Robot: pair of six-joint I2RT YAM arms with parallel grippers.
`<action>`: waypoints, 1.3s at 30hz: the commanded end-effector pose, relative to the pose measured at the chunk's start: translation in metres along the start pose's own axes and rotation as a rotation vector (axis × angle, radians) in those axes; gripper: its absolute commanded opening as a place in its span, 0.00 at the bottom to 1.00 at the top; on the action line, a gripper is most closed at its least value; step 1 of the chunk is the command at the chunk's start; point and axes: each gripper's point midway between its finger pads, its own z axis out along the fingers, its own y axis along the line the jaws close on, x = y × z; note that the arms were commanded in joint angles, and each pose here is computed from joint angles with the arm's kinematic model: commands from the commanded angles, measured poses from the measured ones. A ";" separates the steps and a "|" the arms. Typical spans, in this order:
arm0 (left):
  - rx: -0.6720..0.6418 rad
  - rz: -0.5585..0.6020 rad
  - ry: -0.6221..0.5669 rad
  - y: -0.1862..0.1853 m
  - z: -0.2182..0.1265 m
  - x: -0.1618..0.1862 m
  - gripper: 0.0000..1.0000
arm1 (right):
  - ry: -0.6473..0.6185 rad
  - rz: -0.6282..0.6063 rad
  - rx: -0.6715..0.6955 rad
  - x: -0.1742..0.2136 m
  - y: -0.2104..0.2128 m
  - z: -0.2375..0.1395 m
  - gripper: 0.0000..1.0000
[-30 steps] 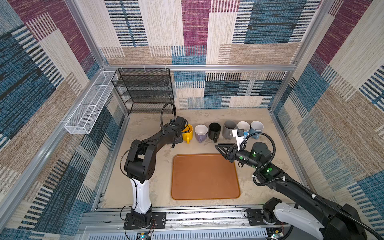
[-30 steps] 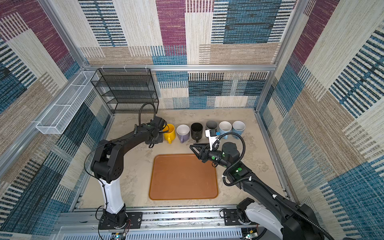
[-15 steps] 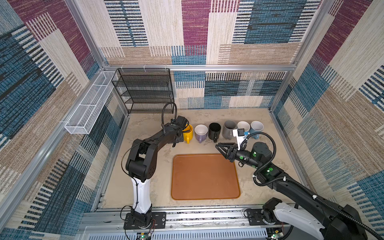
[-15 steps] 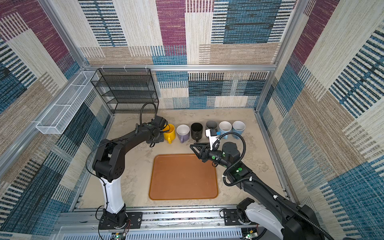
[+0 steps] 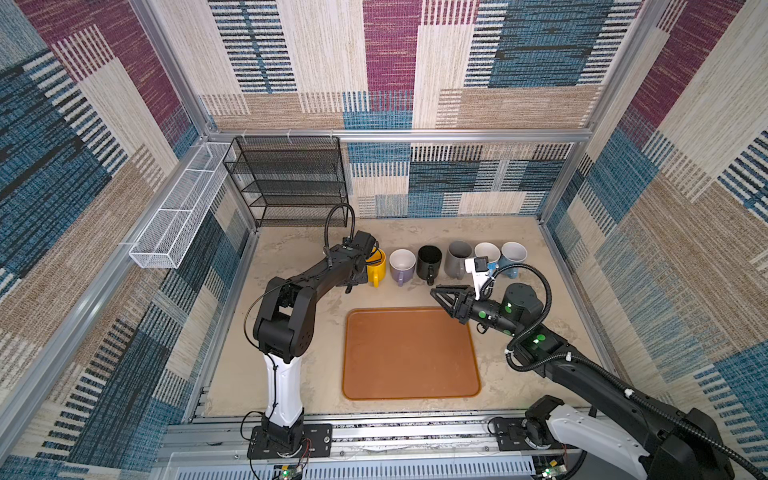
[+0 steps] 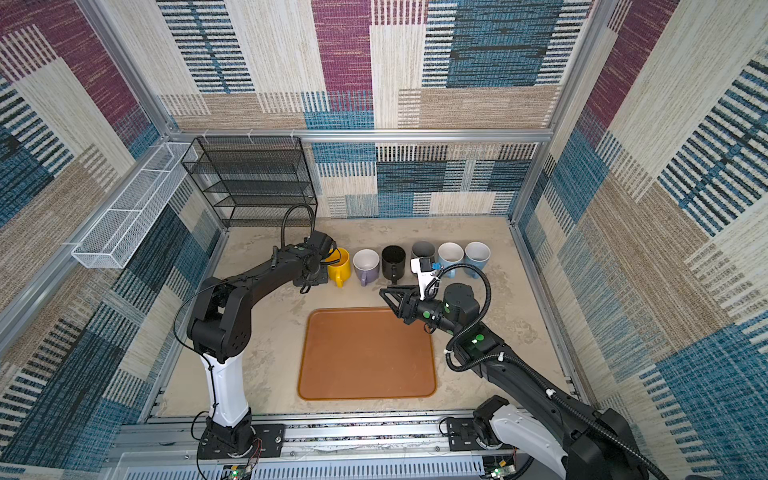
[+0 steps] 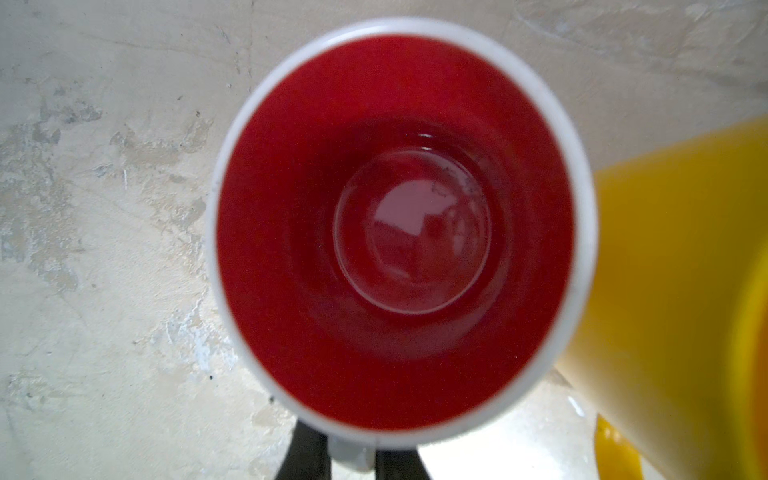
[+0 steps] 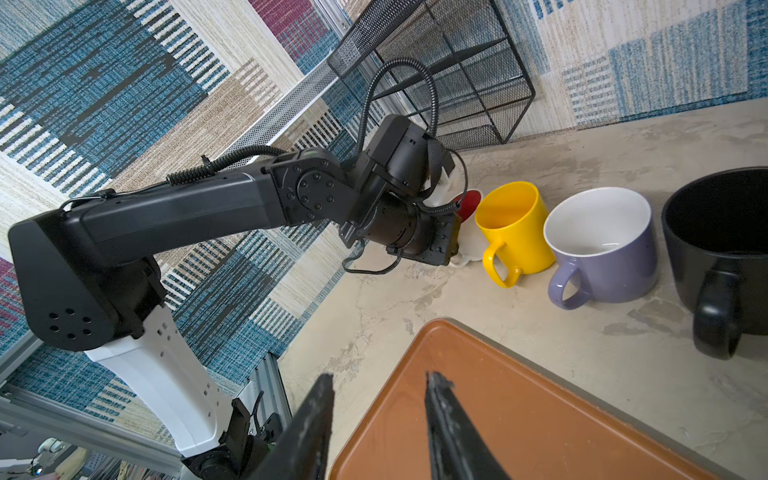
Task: Turn the mug right side up
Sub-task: 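Lower the white mug upright beside the yellow mug with the left gripper, then open the left gripper and release the white mug on the table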
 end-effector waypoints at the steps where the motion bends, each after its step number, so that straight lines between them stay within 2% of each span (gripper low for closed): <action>1: -0.007 0.035 0.026 0.004 -0.005 0.005 0.00 | -0.015 -0.022 -0.013 -0.005 0.005 -0.001 0.40; 12: -0.002 0.043 0.032 0.005 -0.009 0.008 0.01 | -0.018 -0.023 -0.011 -0.005 0.005 -0.003 0.40; 25: 0.008 0.043 0.036 0.001 -0.009 0.009 0.15 | -0.025 -0.027 0.002 -0.005 0.004 -0.006 0.40; 39: 0.020 0.043 0.040 0.001 -0.014 0.008 0.20 | -0.028 -0.029 0.006 -0.006 0.005 -0.008 0.40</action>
